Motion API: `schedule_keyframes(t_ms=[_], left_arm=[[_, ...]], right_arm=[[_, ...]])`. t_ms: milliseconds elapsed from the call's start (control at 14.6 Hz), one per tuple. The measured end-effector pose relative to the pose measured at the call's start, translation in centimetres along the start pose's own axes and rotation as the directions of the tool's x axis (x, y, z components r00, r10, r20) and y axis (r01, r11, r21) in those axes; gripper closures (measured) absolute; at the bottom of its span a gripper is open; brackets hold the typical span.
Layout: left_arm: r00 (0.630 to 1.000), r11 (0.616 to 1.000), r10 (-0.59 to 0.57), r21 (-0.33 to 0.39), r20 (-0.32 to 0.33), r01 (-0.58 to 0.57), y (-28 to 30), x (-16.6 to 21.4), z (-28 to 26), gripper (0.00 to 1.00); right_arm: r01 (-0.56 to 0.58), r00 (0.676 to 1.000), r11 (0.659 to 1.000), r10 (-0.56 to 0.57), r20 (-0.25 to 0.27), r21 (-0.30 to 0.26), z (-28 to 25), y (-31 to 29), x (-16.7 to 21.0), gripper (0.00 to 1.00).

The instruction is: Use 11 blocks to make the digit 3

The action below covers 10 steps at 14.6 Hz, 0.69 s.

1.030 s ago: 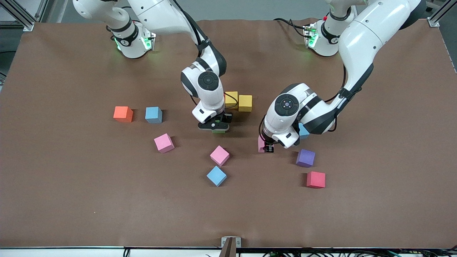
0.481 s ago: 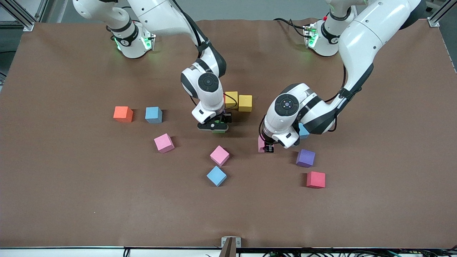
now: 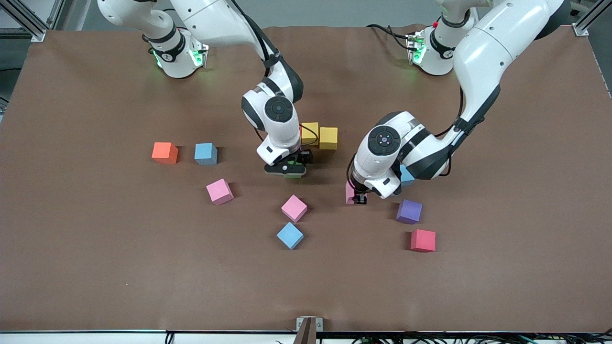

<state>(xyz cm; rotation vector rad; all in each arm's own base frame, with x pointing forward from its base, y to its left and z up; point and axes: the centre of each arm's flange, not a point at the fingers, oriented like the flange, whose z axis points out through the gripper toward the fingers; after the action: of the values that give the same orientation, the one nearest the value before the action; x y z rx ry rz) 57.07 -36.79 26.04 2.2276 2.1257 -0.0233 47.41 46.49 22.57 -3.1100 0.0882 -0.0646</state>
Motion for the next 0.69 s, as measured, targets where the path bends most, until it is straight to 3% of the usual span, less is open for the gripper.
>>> schedule_keyframes(t_ms=[343,687], left_arm=[[1.0,1.0,0.005,0.001,0.001,-0.005,-0.7,-1.1,0.1,0.44],[1.0,1.0,0.019,0.007,0.003,-0.019,-2.4,-3.8,0.3,0.44]], right_arm=[[-0.078,0.996,0.997,0.078,0.041,-0.002,-6.4,2.9,3.5,0.0],[-0.218,0.969,0.974,0.224,0.103,-0.06,-11.4,11.5,8.6,0.0]])
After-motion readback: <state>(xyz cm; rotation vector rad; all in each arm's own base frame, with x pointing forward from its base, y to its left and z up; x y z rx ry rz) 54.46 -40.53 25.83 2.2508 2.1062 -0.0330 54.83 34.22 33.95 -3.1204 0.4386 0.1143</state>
